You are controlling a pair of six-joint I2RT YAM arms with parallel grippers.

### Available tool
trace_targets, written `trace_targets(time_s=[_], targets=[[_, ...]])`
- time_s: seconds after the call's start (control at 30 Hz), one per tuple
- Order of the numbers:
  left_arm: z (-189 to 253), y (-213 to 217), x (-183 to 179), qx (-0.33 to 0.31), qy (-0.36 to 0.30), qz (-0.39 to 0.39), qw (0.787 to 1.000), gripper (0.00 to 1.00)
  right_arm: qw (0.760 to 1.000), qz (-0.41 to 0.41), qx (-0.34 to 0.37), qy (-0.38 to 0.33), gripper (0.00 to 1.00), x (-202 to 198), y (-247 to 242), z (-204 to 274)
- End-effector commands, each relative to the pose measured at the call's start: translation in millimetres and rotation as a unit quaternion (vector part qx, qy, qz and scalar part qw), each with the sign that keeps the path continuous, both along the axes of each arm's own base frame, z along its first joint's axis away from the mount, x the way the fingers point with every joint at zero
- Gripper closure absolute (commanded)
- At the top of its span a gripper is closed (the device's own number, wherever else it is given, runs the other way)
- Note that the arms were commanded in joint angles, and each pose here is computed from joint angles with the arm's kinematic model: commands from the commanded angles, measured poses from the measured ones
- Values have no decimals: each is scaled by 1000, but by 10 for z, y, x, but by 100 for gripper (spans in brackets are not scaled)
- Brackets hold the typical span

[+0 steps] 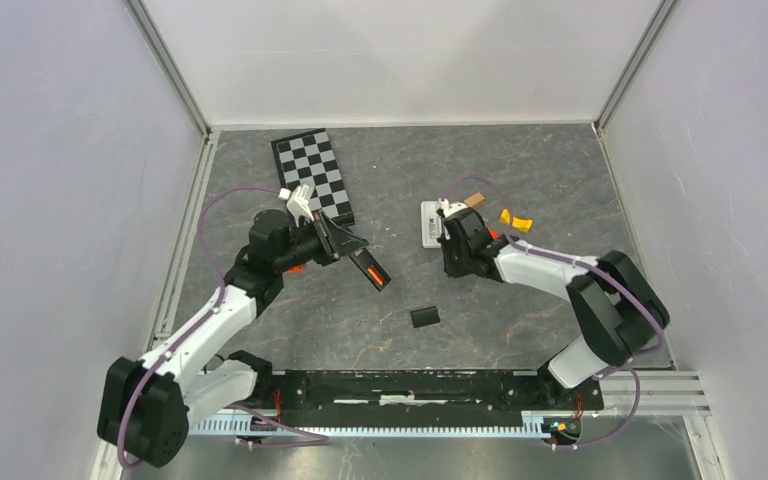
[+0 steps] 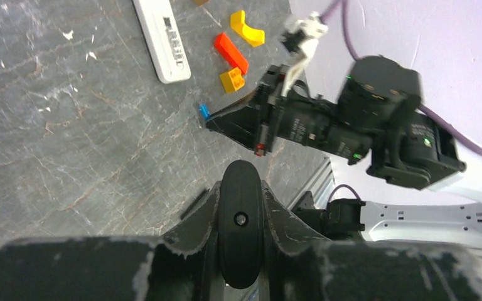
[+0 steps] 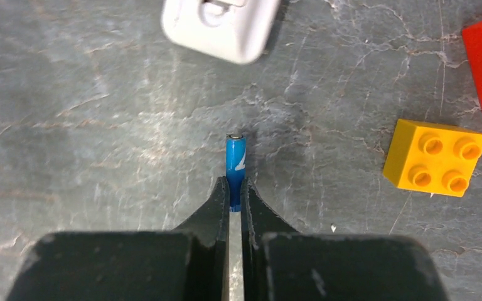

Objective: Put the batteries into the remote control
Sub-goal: Pick up the battery from the center of the board, then load the battery into the remote control.

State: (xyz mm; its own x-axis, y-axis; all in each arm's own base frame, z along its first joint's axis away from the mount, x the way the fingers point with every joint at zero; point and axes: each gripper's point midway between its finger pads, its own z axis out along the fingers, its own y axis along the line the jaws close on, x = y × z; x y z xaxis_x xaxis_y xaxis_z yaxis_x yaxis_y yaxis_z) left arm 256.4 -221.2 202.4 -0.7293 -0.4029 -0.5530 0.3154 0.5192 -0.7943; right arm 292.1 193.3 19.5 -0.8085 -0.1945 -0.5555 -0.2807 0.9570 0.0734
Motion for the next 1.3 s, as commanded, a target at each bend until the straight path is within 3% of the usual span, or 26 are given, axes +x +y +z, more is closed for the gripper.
trace_targets(time_s=[0.0, 0.17, 0.33, 0.5, 0.6, 0.93, 1.1, 1.27], targets=[[81, -122, 53, -45, 25, -16, 999, 98, 990, 73, 72, -95, 100, 87, 231, 492], [-97, -184, 99, -45, 57, -26, 997, 98, 960, 164, 170, -152, 100, -126, 513, 944], [-149, -247, 98, -61, 65, -42, 995, 98, 899, 269, 270, -216, 100, -494, 779, 1424], [-104, -300, 60, -78, 43, -69, 994, 98, 853, 338, 323, -230, 100, -807, 928, 1707], [-61, -301, 42, -85, 23, -74, 993, 98, 841, 368, 325, -229, 100, -945, 1014, 1795], [154, -252, -70, -115, -61, -77, 988, 98, 847, 385, 286, -229, 100, -1025, 1147, 1957], [207, -227, -126, -121, -78, -77, 987, 98, 821, 422, 297, -245, 100, -1176, 1194, 2047], [257, -225, -157, -128, -81, -80, 985, 98, 767, 484, 331, -259, 100, -1457, 1254, 2249]])
